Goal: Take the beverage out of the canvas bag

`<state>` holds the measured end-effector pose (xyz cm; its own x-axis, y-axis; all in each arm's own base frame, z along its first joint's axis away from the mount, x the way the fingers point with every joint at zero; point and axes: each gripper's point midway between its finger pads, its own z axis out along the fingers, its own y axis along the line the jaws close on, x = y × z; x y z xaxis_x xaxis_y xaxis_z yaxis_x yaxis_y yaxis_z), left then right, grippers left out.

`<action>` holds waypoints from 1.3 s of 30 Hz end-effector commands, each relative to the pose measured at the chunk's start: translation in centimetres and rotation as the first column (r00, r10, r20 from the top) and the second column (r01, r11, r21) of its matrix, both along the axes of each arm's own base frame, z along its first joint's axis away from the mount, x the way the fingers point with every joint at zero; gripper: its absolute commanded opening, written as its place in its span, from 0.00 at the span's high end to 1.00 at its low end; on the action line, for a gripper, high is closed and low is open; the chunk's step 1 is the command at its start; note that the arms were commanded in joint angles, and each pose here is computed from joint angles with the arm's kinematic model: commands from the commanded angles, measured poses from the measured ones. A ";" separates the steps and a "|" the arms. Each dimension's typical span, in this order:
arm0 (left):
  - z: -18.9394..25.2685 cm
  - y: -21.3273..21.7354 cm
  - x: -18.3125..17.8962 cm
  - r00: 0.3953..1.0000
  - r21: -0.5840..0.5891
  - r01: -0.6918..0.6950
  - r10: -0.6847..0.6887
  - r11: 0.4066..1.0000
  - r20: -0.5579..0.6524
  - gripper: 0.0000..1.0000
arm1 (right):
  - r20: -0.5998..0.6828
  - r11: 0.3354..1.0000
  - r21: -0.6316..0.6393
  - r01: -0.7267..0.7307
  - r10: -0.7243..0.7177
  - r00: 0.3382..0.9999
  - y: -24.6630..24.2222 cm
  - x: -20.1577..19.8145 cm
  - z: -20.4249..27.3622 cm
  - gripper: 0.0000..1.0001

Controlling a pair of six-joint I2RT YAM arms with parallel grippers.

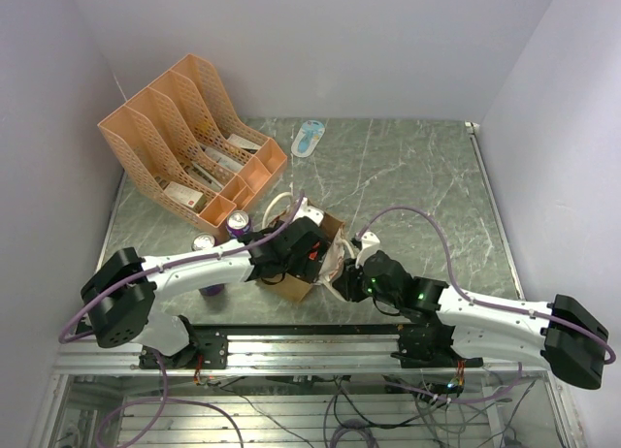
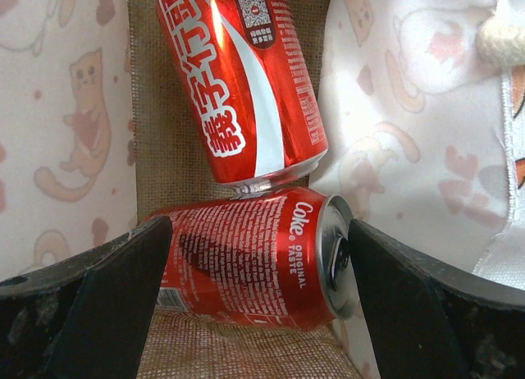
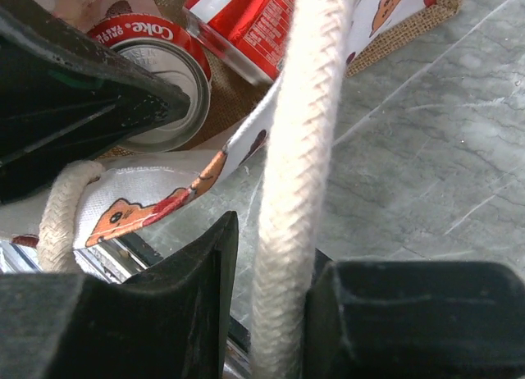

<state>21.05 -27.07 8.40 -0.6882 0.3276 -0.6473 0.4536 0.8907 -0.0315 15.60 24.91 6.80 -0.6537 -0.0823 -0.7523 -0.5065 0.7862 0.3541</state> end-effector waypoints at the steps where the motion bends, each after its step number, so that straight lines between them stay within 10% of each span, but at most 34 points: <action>1: 1.5 0.0 -0.7 0.997 0.007 0.073 -0.073 0.997 -0.023 0.00 | -0.011 0.998 -0.052 -0.029 0.028 1.000 -0.5 -0.6 -1.4 0.76; 13: 4.1 1.0 -1.2 0.983 0.087 0.181 -0.180 0.980 -0.017 0.00 | 0.014 1.000 -0.021 -0.012 0.012 1.000 -0.9 -0.5 -0.7 0.76; 33: -7.0 -0.8 -1.5 0.916 0.318 0.344 -0.242 0.883 -0.319 0.04 | 0.051 0.996 0.010 0.093 -0.093 0.994 -2.4 0.4 0.4 0.76; 39: -9.1 -0.1 -1.2 0.928 0.376 0.302 -0.179 0.876 -0.328 0.21 | 0.062 0.985 0.005 0.172 -0.172 0.983 -3.5 1.1 1.1 0.76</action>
